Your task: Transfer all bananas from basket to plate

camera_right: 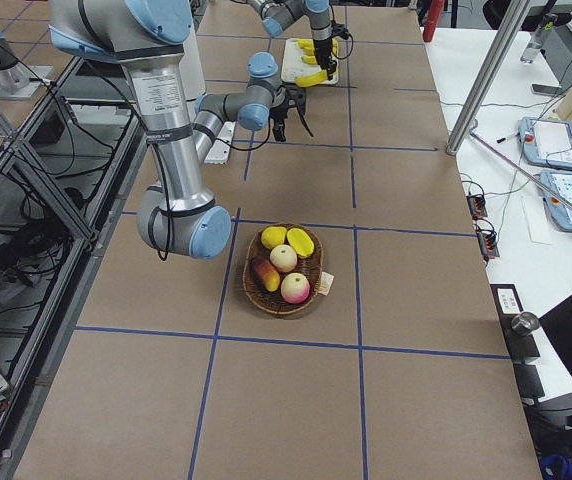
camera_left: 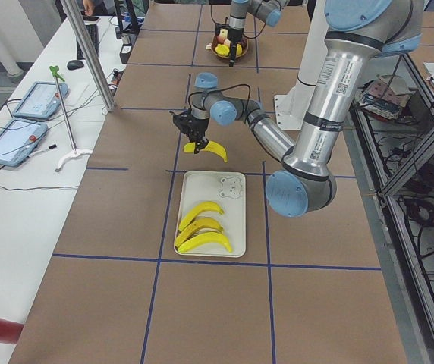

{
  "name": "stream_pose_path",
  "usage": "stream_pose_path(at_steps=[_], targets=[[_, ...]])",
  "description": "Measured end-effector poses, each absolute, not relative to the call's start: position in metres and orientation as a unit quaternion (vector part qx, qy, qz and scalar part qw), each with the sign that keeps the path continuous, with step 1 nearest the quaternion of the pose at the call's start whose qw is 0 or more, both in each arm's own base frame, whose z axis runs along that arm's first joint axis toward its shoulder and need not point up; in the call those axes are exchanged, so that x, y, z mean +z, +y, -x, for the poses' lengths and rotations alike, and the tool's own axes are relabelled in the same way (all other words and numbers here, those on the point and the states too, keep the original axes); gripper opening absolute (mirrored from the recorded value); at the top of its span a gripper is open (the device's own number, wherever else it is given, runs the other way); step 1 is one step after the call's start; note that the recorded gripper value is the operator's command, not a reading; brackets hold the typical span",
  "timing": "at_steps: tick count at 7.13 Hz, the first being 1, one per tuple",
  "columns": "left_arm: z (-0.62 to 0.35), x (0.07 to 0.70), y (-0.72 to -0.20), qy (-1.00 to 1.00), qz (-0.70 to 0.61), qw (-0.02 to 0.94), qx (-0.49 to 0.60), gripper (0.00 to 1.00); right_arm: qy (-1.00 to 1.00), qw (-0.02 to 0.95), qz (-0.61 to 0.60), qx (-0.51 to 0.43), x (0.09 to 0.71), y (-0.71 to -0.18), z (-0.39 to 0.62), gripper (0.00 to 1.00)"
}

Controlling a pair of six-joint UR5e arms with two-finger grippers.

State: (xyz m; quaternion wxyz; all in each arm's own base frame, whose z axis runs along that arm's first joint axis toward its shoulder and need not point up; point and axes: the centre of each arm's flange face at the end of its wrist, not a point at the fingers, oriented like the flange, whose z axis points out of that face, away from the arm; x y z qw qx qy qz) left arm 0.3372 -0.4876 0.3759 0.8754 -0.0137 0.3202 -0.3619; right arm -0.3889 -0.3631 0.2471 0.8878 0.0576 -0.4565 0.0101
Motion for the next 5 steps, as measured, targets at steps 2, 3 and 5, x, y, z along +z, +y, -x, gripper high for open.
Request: stream_pose_path(at_steps=[2, 3, 5], targets=[[-0.3, 0.429, -0.488, 0.289, 0.023, 0.87, -0.4, 0.04, -0.421, 0.905, -0.054, -0.03, 0.277, -0.383, 0.354, 1.0], [-0.284, 0.453, -0.492, 0.285, 0.025, 0.861, -0.421, 0.06, -0.413, 0.908, -0.054, -0.04, 0.289, -0.384, 0.339, 1.0], [-0.278, 0.503, -0.506, 0.297, 0.027, 0.839, -0.456, 0.26, -0.407, 0.911, -0.05, -0.046, 0.301, -0.384, 0.326, 1.0]])
